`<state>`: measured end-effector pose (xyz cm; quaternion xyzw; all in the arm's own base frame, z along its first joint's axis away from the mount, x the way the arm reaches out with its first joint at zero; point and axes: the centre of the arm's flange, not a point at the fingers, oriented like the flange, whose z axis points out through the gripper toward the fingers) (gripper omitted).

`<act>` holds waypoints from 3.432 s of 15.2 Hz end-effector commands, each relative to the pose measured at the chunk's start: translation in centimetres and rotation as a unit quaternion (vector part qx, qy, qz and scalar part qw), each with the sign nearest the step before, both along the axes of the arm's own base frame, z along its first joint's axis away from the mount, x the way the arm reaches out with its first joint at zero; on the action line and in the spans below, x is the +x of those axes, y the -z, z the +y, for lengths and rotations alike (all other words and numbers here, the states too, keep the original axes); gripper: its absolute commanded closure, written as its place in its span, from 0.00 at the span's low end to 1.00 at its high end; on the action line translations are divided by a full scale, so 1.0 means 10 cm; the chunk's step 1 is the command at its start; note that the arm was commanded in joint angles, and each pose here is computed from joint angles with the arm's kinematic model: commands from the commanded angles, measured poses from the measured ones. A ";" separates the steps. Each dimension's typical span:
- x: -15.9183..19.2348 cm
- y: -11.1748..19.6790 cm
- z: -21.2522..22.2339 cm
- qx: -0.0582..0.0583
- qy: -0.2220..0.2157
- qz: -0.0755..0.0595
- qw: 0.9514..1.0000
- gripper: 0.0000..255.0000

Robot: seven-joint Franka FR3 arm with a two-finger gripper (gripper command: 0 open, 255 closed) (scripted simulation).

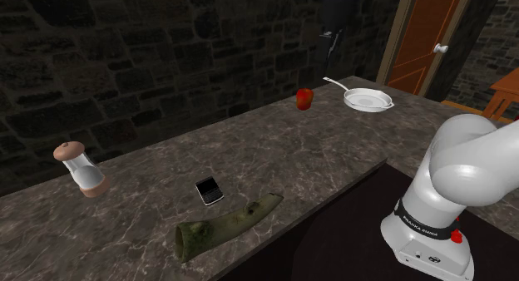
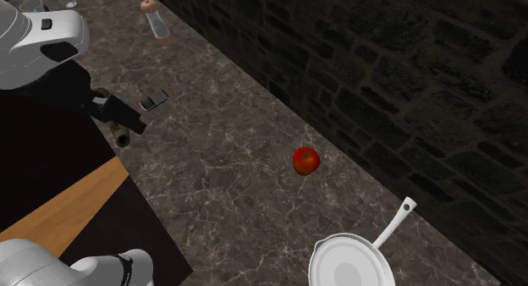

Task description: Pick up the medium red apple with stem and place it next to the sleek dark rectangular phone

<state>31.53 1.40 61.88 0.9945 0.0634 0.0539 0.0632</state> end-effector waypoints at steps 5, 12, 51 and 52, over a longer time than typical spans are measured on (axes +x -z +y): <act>0.29 0.20 -0.41 0.004 0.010 0.001 1.000 0.00; 0.76 0.57 -1.12 0.010 0.028 0.003 1.000 0.00; 2.17 2.24 -3.58 0.030 0.086 0.008 0.996 0.00; 2.17 2.24 -3.58 0.030 0.086 0.008 0.996 1.00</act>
